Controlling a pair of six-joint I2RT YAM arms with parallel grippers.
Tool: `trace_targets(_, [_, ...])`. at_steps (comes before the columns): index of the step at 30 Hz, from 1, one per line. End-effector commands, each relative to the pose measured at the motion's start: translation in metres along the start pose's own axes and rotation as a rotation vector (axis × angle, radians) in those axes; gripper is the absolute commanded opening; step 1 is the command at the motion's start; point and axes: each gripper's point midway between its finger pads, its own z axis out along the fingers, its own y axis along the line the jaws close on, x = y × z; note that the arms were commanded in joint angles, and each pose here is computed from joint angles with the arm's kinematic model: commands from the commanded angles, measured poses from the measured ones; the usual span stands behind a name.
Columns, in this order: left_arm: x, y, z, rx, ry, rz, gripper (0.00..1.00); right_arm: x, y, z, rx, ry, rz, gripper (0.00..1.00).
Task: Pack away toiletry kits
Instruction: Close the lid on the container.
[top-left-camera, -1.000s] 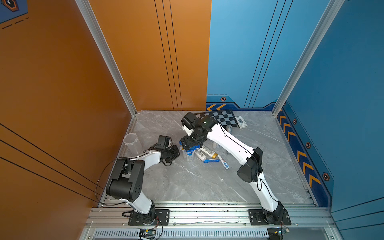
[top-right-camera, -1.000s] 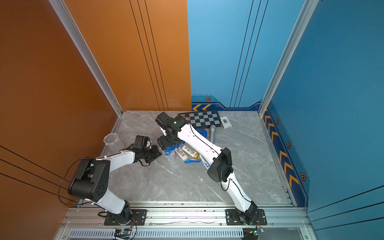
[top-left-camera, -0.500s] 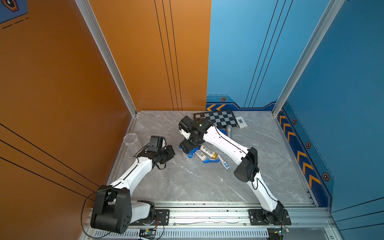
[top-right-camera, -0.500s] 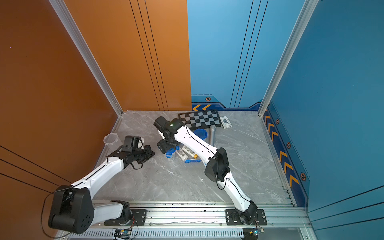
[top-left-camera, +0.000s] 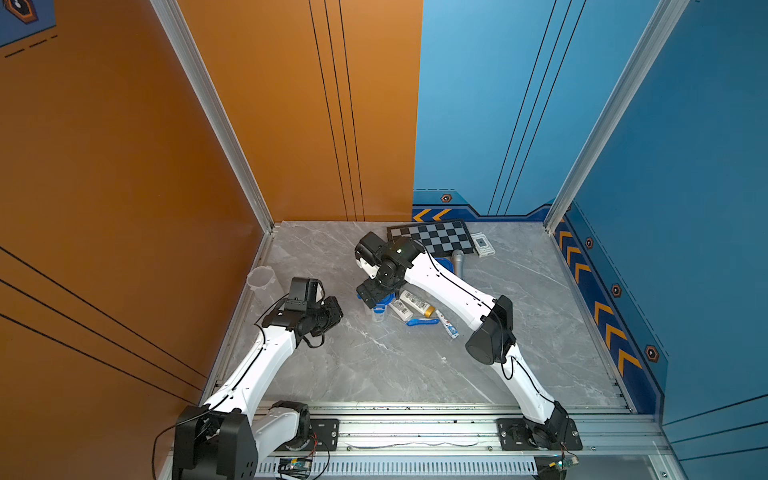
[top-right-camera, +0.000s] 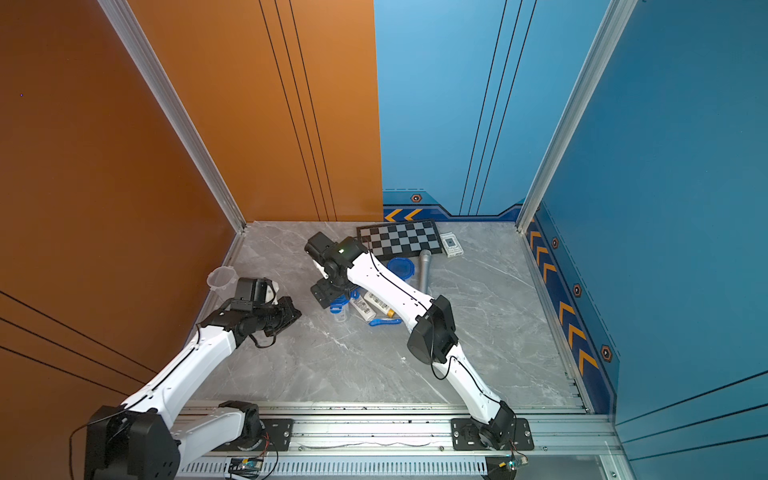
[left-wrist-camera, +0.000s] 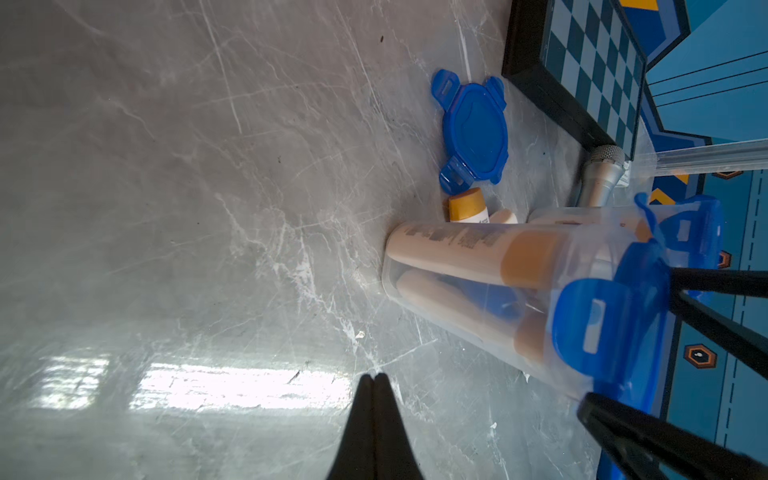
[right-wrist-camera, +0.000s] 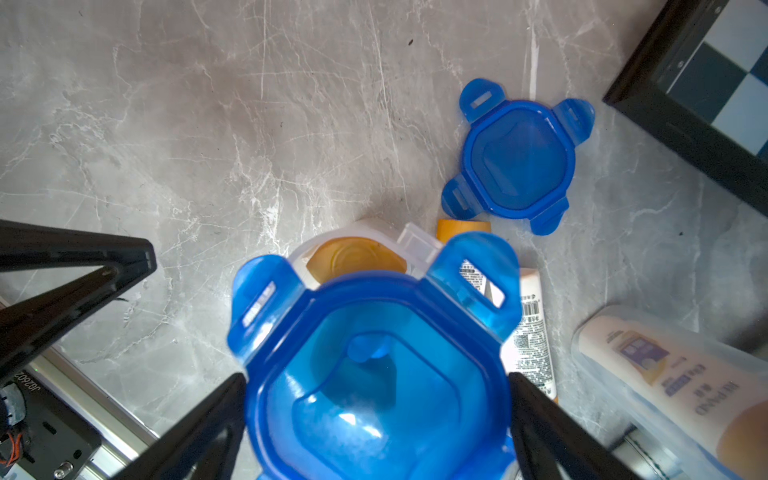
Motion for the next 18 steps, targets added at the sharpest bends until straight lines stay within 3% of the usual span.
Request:
trace_targets(1, [0.005,0.008,-0.004,-0.023,0.011,0.007,0.01,0.000,-0.003,0.000,0.032,0.003,-0.017,1.00])
trace_targets(5, [0.003,0.006,-0.006,-0.021,0.009,0.011,0.07,-0.002,-0.003,-0.004,0.032,-0.009,-0.018,1.00])
trace_targets(18, [-0.011,-0.010,-0.021,-0.005,-0.016,0.040,0.08,-0.003,-0.001,-0.003,0.015,-0.010,-0.008,1.00])
